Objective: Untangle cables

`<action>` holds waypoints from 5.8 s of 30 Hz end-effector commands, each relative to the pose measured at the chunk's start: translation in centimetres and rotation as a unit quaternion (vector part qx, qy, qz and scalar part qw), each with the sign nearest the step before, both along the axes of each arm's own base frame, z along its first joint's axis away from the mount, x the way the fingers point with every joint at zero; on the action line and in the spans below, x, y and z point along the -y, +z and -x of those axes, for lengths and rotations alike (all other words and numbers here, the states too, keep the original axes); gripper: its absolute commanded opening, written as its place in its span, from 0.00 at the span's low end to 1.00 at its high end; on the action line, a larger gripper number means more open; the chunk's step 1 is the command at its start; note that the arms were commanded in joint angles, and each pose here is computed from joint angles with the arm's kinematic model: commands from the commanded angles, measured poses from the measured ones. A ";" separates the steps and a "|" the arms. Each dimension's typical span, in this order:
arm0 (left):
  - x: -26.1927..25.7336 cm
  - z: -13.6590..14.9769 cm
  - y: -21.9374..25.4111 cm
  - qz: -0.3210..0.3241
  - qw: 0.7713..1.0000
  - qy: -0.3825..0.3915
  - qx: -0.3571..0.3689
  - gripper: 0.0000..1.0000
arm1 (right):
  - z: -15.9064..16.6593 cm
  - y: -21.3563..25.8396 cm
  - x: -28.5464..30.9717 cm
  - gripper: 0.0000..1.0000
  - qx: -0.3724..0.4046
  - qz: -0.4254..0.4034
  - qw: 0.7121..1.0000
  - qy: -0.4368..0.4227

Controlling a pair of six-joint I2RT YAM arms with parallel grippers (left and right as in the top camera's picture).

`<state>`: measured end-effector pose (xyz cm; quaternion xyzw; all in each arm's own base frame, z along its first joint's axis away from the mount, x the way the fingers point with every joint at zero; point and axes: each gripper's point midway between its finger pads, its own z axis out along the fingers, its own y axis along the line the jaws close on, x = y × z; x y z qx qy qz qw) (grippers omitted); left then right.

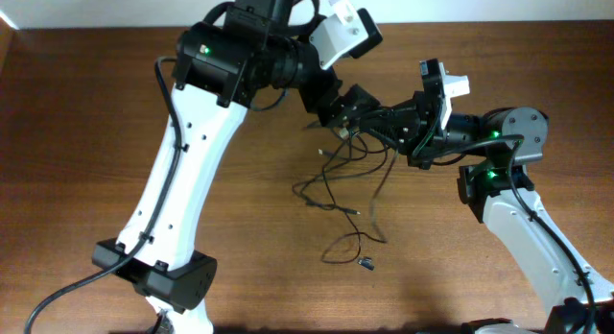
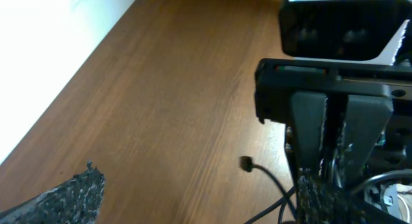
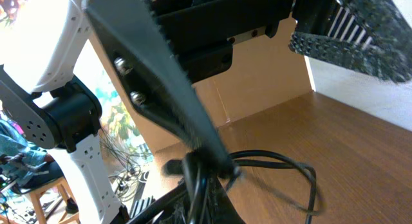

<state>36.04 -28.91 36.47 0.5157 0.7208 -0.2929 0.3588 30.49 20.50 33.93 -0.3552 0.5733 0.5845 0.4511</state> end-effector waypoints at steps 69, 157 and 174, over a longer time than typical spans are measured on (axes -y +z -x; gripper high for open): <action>-0.7 3.7 -4.2 -0.067 0.990 -0.122 -0.010 0.99 | 0.7 1.0 1.8 0.06 0.062 0.012 0.998 0.005; 1.2 3.7 -9.9 -0.086 0.987 -0.133 -0.032 0.00 | -4.9 -5.5 6.6 0.04 -0.167 0.011 0.983 -0.072; 0.8 3.3 -10.4 -0.105 0.986 -0.123 -0.027 0.00 | -8.4 -12.5 8.7 0.04 -0.392 0.013 0.893 -0.223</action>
